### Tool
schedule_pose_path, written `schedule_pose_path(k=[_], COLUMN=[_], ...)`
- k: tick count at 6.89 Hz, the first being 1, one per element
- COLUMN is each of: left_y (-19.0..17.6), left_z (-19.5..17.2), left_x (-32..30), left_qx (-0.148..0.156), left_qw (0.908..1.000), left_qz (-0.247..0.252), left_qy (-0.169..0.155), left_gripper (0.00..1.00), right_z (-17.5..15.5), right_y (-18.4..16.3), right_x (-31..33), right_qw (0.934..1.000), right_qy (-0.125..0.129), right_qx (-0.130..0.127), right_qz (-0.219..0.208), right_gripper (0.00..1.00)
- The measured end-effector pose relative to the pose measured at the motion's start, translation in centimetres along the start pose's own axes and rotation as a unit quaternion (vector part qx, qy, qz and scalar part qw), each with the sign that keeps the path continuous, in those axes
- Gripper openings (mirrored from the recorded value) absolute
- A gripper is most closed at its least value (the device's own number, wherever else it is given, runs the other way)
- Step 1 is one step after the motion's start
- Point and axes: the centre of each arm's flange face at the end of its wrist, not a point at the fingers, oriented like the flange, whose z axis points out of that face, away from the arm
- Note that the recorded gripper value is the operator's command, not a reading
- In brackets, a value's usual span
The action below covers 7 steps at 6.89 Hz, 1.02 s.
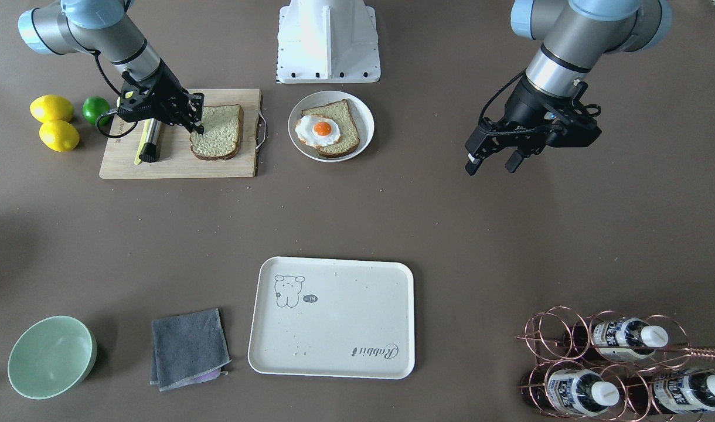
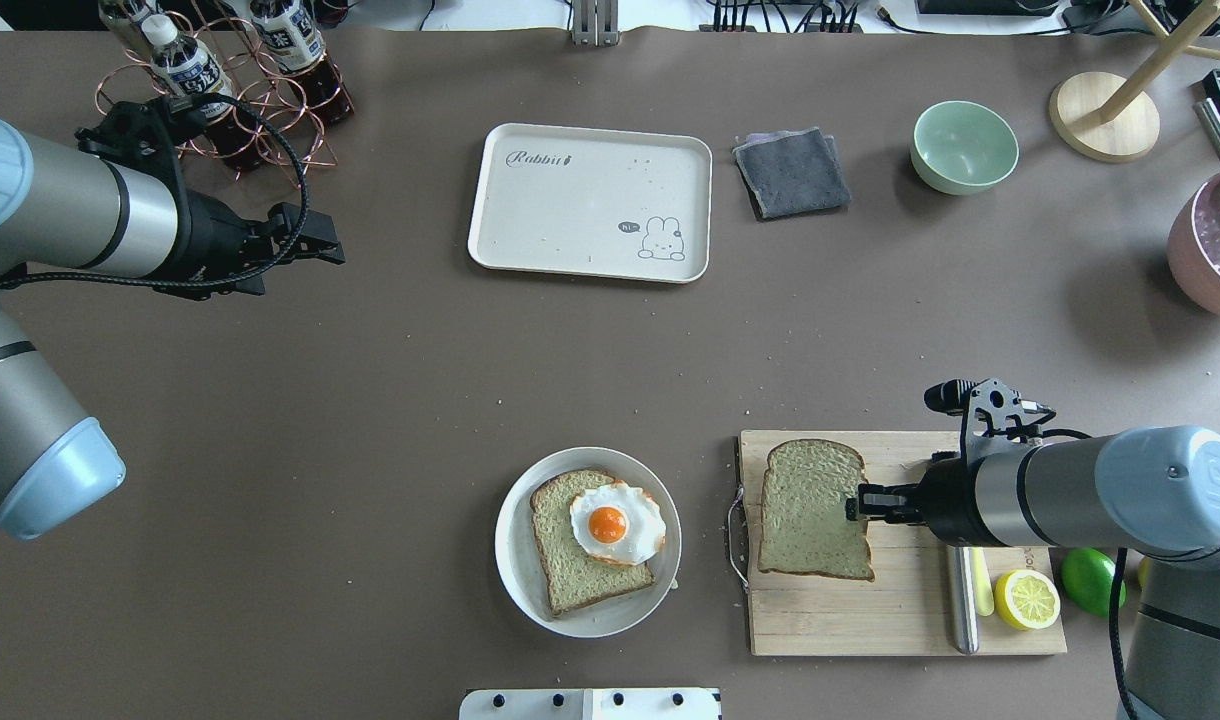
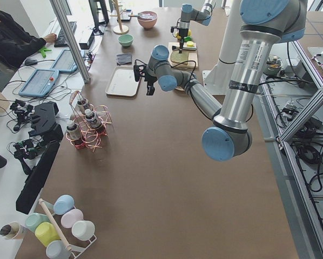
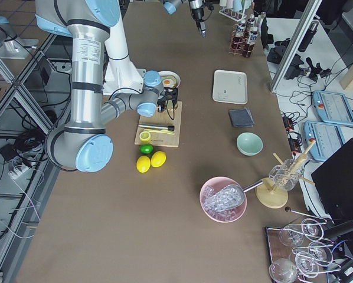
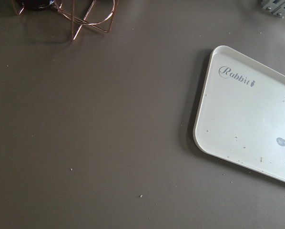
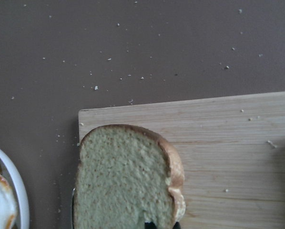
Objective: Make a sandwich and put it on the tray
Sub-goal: 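Carry the bread slice with the right gripper onto the egg toast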
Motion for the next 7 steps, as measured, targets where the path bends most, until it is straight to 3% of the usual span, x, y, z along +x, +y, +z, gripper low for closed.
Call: schedule_pose_path(k=[3,5,7], left_y=[0.0,0.0,0.4], left_z=[0.1,0.2,0.6], left_x=[0.0,0.0,0.0], left_qx=[0.000,0.002,0.005], left_qw=[1.0000,1.0000,1.0000], left_qz=[-0.001,-0.002,-0.005], left_qy=[-0.001,-0.002,-0.004], left_gripper=[0.97,0.97,0.97], right_z=[-1.4,1.6,4.7], right_y=[-0.6,0.8,3.3], right_x=[-7.4,-12.7,-16.1], right_qw=[0.9968,0.9938,0.9924], right_qy=[-0.077,-0.105,-0.114], right_qx=[-0.009,-0.005,0.002], right_qz=[-0.017,-0.034,-0.046], right_gripper=[0.00,0.00,0.00])
